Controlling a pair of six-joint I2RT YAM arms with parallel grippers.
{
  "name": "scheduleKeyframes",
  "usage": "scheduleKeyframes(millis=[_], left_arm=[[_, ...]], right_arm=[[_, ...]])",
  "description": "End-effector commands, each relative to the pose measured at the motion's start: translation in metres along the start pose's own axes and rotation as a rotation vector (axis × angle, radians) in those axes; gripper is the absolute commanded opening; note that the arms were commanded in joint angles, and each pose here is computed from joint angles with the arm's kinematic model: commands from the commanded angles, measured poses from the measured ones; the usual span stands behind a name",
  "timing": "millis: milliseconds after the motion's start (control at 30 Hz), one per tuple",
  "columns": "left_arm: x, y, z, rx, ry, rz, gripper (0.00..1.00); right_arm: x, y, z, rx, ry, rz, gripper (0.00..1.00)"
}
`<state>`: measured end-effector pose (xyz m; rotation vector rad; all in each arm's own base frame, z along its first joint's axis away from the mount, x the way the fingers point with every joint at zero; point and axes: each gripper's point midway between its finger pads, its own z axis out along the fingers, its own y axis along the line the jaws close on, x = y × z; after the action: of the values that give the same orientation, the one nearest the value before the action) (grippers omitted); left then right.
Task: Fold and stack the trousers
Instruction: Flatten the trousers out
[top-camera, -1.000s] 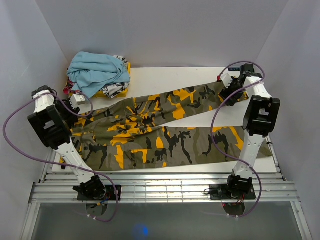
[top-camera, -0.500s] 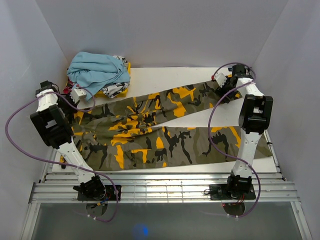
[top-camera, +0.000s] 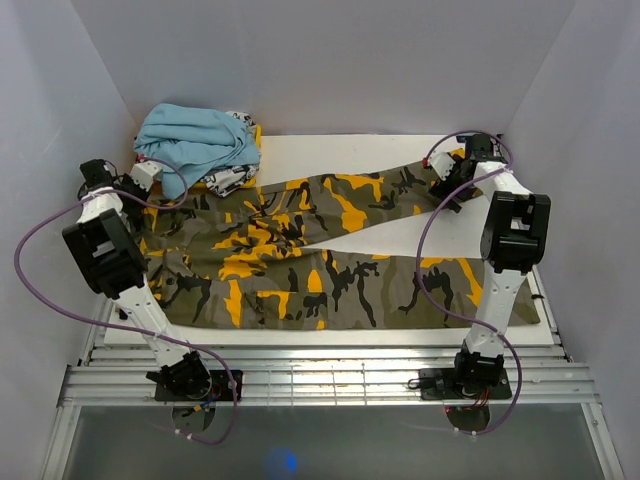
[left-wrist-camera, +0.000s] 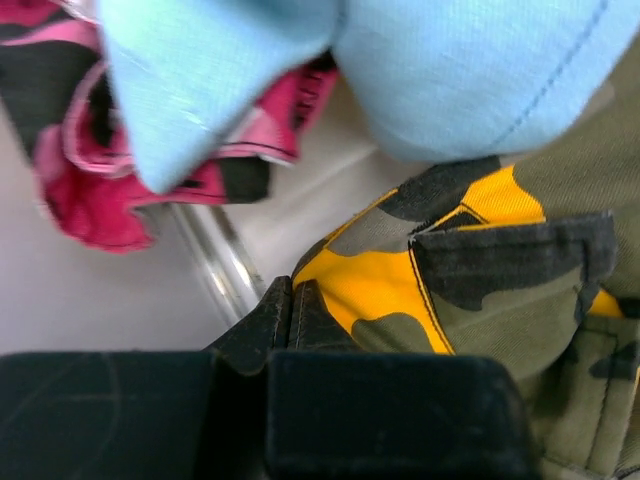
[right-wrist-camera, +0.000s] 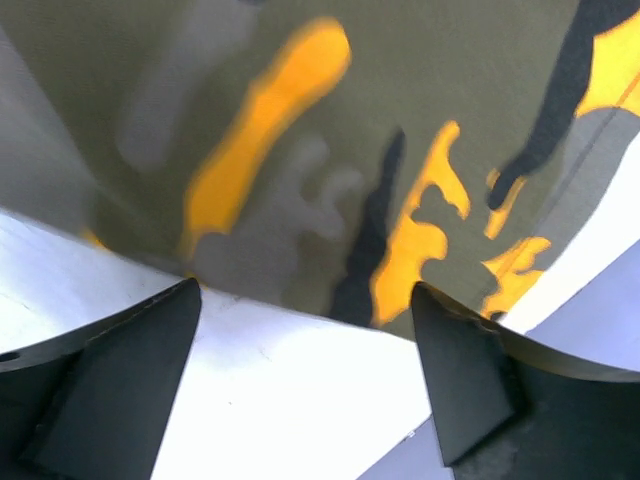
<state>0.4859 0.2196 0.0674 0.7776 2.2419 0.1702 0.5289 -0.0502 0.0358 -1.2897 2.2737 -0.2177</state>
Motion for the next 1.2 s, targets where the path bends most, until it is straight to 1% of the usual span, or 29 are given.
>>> scheduleKeyframes(millis=[0, 33, 67, 133, 167, 200, 267, 300, 333, 367, 400, 467, 500, 600, 667, 700, 733, 767, 800, 833, 867, 900, 933, 967, 1000, 1067, 1100, 1133, 1167], left_arm=[[-0.020, 0.048, -0.021, -0.190, -0.046, 0.033, 0.00], [-0.021, 0.045, -0.022, -0.181, -0.047, 0.063, 0.00], [-0.021, 0.041, -0.022, -0.172, -0.048, 0.078, 0.00], [-0.014, 0.026, -0.018, -0.135, -0.044, 0.115, 0.00], [-0.016, 0.025, -0.021, -0.136, -0.045, 0.128, 0.00], [-0.015, 0.021, -0.020, -0.130, -0.043, 0.137, 0.00], [-0.012, 0.014, -0.020, -0.116, -0.043, 0.147, 0.00], [-0.012, 0.012, -0.019, -0.113, -0.042, 0.145, 0.00], [-0.011, 0.009, -0.018, -0.106, -0.043, 0.142, 0.00], [-0.011, 0.007, -0.018, -0.103, -0.045, 0.134, 0.00], [-0.012, 0.007, -0.019, -0.103, -0.048, 0.130, 0.00], [-0.010, 0.003, -0.017, -0.094, -0.048, 0.126, 0.00], [-0.012, 0.004, -0.020, -0.099, -0.050, 0.126, 0.00], [-0.016, 0.005, -0.023, -0.102, -0.058, 0.122, 0.00], [-0.018, 0.004, -0.025, -0.101, -0.066, 0.130, 0.00], [-0.019, 0.003, -0.027, -0.103, -0.068, 0.139, 0.00], [-0.023, 0.004, -0.032, -0.108, -0.076, 0.146, 0.00], [-0.024, 0.002, -0.034, -0.105, -0.078, 0.149, 0.00], [-0.025, -0.002, -0.035, -0.094, -0.085, 0.153, 0.00], [-0.029, -0.001, -0.040, -0.100, -0.093, 0.169, 0.00], [-0.029, -0.003, -0.041, -0.097, -0.098, 0.175, 0.00], [-0.030, -0.008, -0.042, -0.086, -0.105, 0.177, 0.00], [-0.031, -0.008, -0.043, -0.087, -0.109, 0.186, 0.00], [-0.033, -0.008, -0.045, -0.090, -0.116, 0.191, 0.00], [-0.033, -0.009, -0.045, -0.087, -0.116, 0.190, 0.00], [-0.032, -0.009, -0.044, -0.083, -0.115, 0.192, 0.00], [-0.031, -0.010, -0.043, -0.082, -0.114, 0.192, 0.00], [-0.031, -0.009, -0.043, -0.081, -0.112, 0.191, 0.00], [-0.030, -0.009, -0.042, -0.082, -0.111, 0.192, 0.00]], right_arm=[[0.040, 0.036, 0.002, -0.129, 0.120, 0.054, 0.93], [0.029, 0.026, -0.003, -0.116, 0.073, 0.065, 0.95], [0.015, -0.002, -0.013, -0.059, 0.018, 0.077, 0.96], [-0.004, -0.024, -0.019, -0.037, -0.070, 0.095, 0.98], [-0.020, -0.053, -0.034, 0.019, -0.115, 0.083, 0.98], [-0.027, -0.063, -0.037, 0.037, -0.134, 0.080, 0.98], [-0.035, -0.073, -0.027, 0.039, -0.160, 0.050, 0.95], [-0.042, -0.083, -0.028, 0.067, -0.176, 0.032, 0.91], [-0.039, -0.081, -0.014, 0.063, -0.156, 0.011, 0.89], [-0.043, -0.079, -0.007, 0.068, -0.147, -0.005, 0.82], [-0.042, -0.080, 0.004, 0.094, -0.141, -0.014, 0.78], [-0.038, -0.075, 0.022, 0.109, -0.120, -0.010, 0.72], [-0.036, -0.075, 0.027, 0.120, -0.118, 0.000, 0.66], [-0.026, -0.070, 0.048, 0.128, -0.103, 0.029, 0.58], [-0.008, -0.055, 0.061, 0.087, -0.039, 0.043, 0.53], [-0.001, -0.050, 0.062, 0.074, -0.013, 0.039, 0.48], [0.008, -0.045, 0.057, 0.056, 0.019, 0.043, 0.46], [0.024, -0.027, 0.059, 0.007, 0.047, 0.056, 0.43], [0.032, -0.018, 0.055, -0.013, 0.054, 0.057, 0.41], [0.030, -0.018, 0.038, -0.011, 0.036, 0.063, 0.40], [0.052, 0.010, 0.037, -0.079, 0.071, 0.090, 0.39], [0.060, 0.022, 0.031, -0.105, 0.087, 0.083, 0.35], [0.060, 0.024, 0.013, -0.097, 0.081, 0.084, 0.34], [0.078, 0.056, 0.009, -0.166, 0.109, 0.098, 0.33], [0.082, 0.068, 0.002, -0.192, 0.111, 0.099, 0.31], [0.078, 0.085, -0.023, -0.219, 0.083, 0.089, 0.31], [0.085, 0.115, -0.032, -0.303, 0.098, 0.103, 0.31], [0.075, 0.118, -0.046, -0.315, 0.054, 0.101, 0.31], [0.073, 0.124, -0.052, -0.328, 0.044, 0.110, 0.32]])
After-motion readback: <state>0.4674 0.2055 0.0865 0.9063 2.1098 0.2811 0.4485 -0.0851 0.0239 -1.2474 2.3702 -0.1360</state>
